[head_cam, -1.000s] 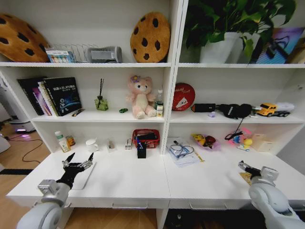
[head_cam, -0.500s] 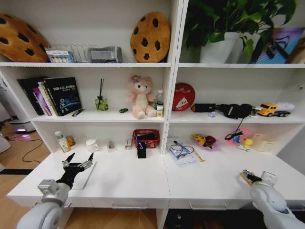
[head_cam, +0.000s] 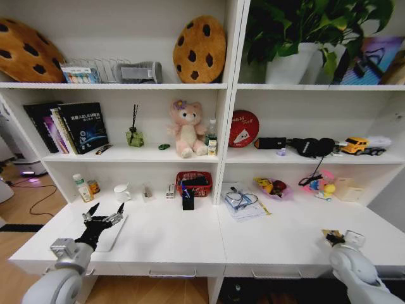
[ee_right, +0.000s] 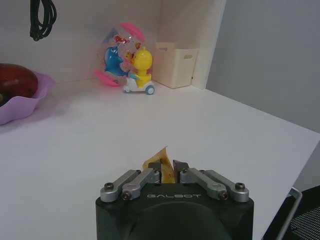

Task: Organize the objects on the table.

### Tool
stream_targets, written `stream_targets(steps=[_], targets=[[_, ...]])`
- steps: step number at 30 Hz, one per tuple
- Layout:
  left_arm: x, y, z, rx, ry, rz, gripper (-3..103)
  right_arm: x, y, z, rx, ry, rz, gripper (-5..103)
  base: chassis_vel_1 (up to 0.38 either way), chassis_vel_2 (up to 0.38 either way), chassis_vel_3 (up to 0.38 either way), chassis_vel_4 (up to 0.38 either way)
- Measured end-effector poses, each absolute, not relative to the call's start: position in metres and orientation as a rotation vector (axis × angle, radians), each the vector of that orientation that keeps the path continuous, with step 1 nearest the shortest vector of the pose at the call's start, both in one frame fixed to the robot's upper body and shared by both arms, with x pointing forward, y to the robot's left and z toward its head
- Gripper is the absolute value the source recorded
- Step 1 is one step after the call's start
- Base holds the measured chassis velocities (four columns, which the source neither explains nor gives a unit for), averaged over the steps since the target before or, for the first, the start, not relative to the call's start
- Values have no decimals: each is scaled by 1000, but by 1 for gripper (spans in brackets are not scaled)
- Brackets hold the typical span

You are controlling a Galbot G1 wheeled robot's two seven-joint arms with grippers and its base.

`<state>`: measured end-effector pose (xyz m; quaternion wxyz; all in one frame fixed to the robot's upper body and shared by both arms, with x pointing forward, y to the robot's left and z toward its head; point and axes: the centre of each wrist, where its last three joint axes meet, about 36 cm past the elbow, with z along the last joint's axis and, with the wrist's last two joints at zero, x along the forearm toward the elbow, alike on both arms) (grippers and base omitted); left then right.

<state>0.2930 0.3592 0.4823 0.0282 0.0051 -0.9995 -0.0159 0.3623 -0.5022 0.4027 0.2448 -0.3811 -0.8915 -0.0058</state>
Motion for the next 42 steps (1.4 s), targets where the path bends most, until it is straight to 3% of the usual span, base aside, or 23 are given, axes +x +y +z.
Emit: stream_targets(steps=[4,16,23,28,35,42], targets=[[293,359,482,16,-3085,-49,100,362,-503,403,-1047,-2437,-17,2,0,0,0,0],[293,359,482,16,-3085,-49,100,359,-493,411,-1019,-2563,40,0,0,0,0,0],[293,359,482,16,-3085,-49,100,369,-460,432,-762,-2836,129,0,0,0,0,0],[293,359,482,16,-3085,-49,100,417,-437,446,-458,-2952,117,0,0,0,0,0],[293,359,482,16,-3085,-49,100,490,-455,459,-495,-2911,116,0,0,0,0,0],[293,359,482,16,-3085,-49,100,511,-464,462,-504,-2875,105,0,0,0,0,0]])
